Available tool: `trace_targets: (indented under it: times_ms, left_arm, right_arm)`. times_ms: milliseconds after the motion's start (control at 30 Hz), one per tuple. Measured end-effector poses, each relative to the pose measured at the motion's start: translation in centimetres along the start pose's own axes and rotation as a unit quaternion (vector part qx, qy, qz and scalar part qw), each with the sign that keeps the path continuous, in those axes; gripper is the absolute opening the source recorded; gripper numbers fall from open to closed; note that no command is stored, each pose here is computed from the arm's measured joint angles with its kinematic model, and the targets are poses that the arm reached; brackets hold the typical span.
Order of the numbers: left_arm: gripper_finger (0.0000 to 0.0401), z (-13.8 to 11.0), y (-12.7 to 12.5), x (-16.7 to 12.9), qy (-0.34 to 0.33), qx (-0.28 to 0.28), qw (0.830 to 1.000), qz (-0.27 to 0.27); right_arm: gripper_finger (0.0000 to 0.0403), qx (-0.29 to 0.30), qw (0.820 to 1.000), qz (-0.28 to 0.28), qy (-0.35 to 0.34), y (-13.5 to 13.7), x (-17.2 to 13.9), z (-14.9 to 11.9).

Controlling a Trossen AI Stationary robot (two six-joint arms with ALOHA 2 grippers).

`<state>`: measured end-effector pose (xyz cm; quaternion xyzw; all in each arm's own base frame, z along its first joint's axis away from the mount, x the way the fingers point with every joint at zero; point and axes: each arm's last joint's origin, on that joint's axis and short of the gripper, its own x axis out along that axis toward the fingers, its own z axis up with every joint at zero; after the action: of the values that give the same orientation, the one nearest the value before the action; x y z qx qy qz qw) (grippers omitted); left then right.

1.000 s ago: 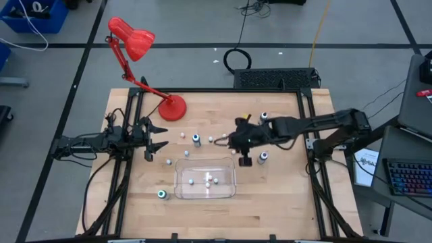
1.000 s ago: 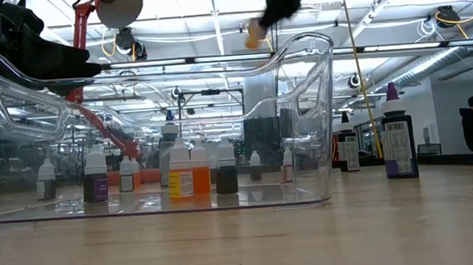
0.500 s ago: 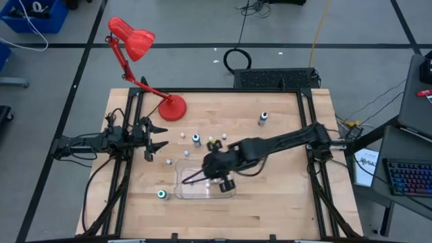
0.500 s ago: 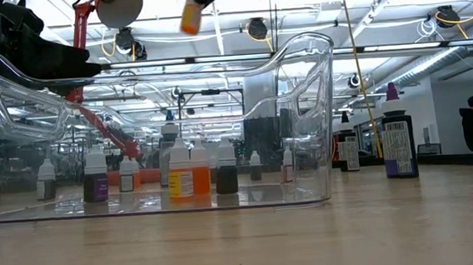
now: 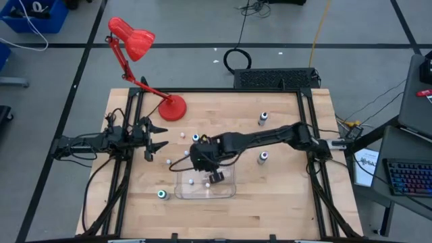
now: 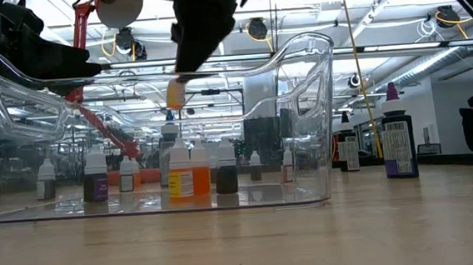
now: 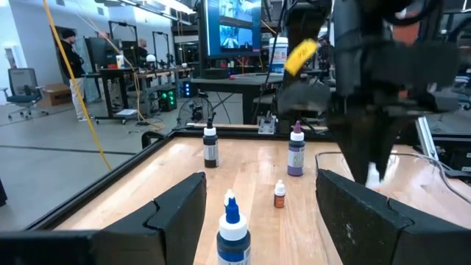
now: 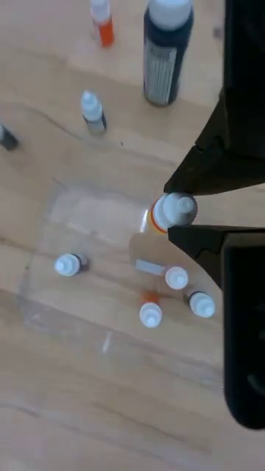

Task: Pick & Place food coloring
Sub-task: Put the right small orange food coloring into the bin

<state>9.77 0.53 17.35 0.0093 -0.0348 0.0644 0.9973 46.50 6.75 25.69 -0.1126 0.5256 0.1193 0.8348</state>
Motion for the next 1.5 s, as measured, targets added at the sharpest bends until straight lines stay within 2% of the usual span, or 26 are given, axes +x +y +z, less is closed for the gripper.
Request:
trace_targets:
  times_ms: [233,500,767,1233,1300,1500]
  left_arm:
    - [0.0257,0.0,0.0,0.0,0.000,0.000,1.000,0.000]
    - [0.0257,0.0,0.0,0.0,0.000,0.000,1.000,0.000]
    - [0.0258,0.0,0.0,0.0,0.000,0.000,1.000,0.000]
    - [0.0258,0.0,0.0,0.0,0.000,0.000,1.000,0.000]
    - [0.0257,0.0,0.0,0.0,0.000,0.000,1.000,0.000]
    - [0.0257,0.0,0.0,0.0,0.000,0.000,1.000,0.000]
  right_arm:
    - [0.0039,-0.005,0.999,0.013,0.035,0.1,3.7,-0.6]
    - [0.0039,-0.006,1.000,0.010,0.021,0.1,5.4,-0.6]
    - [0.0039,-0.009,0.998,0.017,0.055,0.4,7.6,-2.5]
    - [0.0040,-0.011,0.998,0.018,0.058,0.5,8.1,-3.0]
    - [0.0059,-0.011,0.998,0.017,0.057,0.5,8.1,-2.9]
    - [0.0154,-0.007,0.998,0.014,0.057,0.6,8.2,-2.9]
